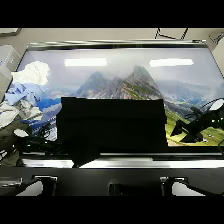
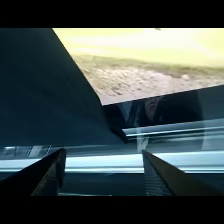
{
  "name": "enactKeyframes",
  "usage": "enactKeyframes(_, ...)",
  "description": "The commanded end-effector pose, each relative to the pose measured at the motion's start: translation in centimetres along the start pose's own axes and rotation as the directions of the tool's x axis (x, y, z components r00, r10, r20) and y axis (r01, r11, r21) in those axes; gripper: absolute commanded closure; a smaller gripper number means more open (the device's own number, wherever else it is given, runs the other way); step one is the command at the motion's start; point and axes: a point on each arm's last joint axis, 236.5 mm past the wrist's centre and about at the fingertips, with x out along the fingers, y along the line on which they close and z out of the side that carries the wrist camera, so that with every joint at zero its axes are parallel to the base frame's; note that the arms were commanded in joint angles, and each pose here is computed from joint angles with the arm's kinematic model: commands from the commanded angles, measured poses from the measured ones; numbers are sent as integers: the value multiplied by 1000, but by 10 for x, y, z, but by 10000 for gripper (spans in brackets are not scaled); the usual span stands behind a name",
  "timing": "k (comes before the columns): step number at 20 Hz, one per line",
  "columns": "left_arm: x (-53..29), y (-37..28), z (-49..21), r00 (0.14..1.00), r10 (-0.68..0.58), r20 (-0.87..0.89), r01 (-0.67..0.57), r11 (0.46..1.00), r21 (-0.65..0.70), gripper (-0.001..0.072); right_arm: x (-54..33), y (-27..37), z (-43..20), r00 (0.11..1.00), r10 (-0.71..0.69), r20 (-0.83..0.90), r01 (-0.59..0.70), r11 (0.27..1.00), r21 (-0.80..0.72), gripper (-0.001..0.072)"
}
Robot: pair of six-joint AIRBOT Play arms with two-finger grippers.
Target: Fold the clothes and pants, and hang the long-sleeved shirts on hangers.
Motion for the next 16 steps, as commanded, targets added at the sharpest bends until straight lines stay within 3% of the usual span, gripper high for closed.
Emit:
enactKeyframes(1,8,1,10,998,17,56,-16,1000,-8,688,26,-6,-17,999,6,-53,-5,1000,13,137)
enactKeyframes(7,-5,-8,21,994,13,110,-18,999,41,689,73,2,-21,995,94,-35,-92,995,40,140)
enactKeyframes(9,-9,-12,24,992,11,126,-18,998,53,689,82,6,-23,992,121,-29,-119,991,61,183)
enactKeyframes(10,-11,-14,26,991,9,131,-17,998,59,688,86,8,-25,990,136,-32,-133,988,72,307)
enactKeyframes(12,-16,-19,29,991,2,131,-12,997,76,689,86,12,-27,987,154,-40,-151,987,62,673)
enactKeyframes(16,-68,-62,61,981,-17,192,-29,972,231,690,28,32,10,983,171,65,-168,984,-55,677)
